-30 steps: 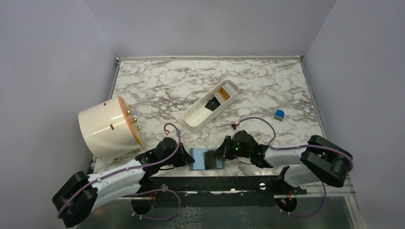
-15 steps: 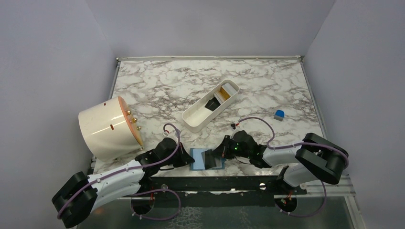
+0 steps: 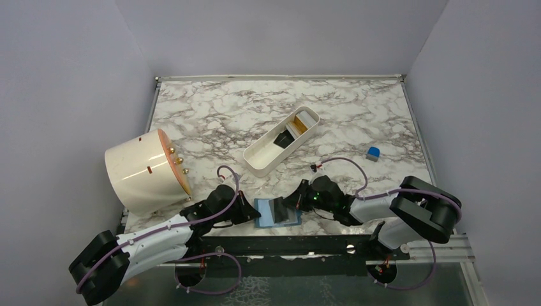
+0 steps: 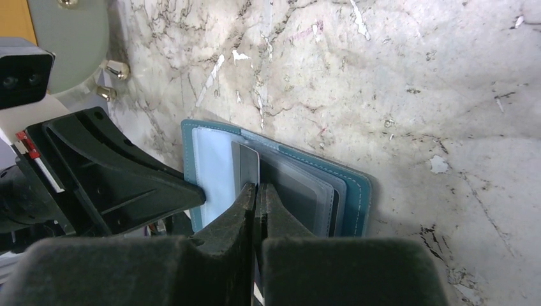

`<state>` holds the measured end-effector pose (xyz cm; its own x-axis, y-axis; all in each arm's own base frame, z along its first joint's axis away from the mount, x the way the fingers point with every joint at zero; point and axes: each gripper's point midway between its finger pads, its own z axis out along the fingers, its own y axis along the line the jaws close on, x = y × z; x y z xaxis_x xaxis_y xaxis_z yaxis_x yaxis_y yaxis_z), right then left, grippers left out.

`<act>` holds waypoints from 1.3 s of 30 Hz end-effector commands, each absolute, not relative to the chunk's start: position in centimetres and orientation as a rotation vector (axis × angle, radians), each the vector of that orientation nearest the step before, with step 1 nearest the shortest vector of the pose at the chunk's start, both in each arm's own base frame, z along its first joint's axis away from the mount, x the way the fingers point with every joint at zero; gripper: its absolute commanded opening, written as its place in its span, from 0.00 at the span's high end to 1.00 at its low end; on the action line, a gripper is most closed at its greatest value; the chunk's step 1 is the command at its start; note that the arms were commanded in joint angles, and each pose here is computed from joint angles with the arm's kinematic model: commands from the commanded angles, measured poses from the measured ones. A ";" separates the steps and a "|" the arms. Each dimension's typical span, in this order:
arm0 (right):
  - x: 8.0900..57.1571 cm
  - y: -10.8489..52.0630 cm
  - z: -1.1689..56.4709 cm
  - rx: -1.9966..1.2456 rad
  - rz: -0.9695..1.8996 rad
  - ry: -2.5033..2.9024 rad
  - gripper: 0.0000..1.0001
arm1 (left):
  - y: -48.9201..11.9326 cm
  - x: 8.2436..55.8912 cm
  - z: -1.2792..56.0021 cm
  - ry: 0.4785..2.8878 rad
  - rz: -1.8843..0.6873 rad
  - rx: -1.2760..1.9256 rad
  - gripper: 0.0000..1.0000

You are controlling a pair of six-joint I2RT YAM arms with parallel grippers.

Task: Put the credit cards into the card holder
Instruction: Insert the credit card into the card holder.

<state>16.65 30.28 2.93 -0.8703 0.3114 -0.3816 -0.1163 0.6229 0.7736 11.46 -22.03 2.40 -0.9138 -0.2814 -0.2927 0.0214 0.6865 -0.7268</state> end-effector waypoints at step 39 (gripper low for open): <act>14.4 31.9 -0.1 0.070 0.961 2.530 0.81 | -23.4 11.3 4.2 2.465 -1.227 -0.195 0.86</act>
